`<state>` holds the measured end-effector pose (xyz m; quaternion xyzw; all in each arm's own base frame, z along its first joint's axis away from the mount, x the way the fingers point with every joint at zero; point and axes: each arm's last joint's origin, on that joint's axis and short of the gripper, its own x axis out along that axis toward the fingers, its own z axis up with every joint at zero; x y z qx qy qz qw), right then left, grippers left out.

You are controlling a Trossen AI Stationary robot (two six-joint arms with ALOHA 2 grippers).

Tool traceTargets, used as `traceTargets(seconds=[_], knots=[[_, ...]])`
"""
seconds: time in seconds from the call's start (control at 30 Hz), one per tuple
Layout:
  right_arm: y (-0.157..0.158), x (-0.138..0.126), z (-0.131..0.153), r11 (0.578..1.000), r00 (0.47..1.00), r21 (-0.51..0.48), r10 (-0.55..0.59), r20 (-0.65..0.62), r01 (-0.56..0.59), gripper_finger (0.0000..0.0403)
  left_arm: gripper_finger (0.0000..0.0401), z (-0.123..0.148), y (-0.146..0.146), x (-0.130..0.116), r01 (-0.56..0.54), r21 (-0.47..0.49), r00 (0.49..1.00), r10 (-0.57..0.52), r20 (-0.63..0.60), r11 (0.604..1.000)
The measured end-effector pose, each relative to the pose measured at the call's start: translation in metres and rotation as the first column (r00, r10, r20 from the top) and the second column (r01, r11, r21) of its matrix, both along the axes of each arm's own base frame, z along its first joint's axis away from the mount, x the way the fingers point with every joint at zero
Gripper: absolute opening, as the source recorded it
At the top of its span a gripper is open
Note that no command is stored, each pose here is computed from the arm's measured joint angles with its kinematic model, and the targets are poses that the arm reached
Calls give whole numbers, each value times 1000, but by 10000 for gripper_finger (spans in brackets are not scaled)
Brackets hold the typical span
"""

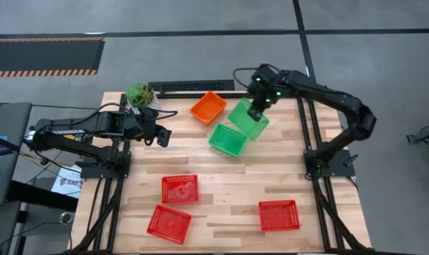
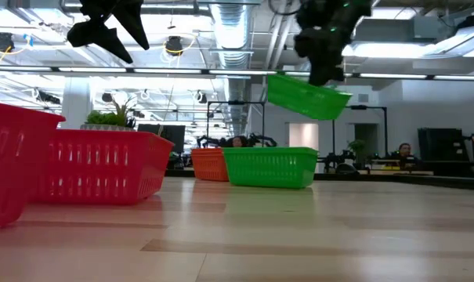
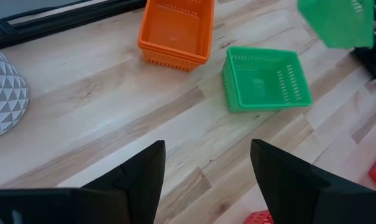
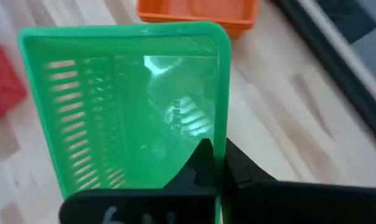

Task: Stack baskets by color
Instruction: Stack the top right green bin on the top left green bin

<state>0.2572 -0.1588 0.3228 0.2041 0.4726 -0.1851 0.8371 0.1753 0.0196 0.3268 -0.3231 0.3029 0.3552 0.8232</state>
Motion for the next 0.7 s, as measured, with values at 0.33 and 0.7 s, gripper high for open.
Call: traceTargets(seconds=[0.33, 0.7], knots=[[-2, 75, -23, 976, 981, 98, 192, 35, -195, 3, 224, 0, -1, 0, 7, -22, 1000, -7, 4, 1000], [-11, 103, -58, 943, 950, 176, 300, -83, -282, 3, 224, 0, -1, 0, -3, -30, 1000, 3, 10, 1000]])
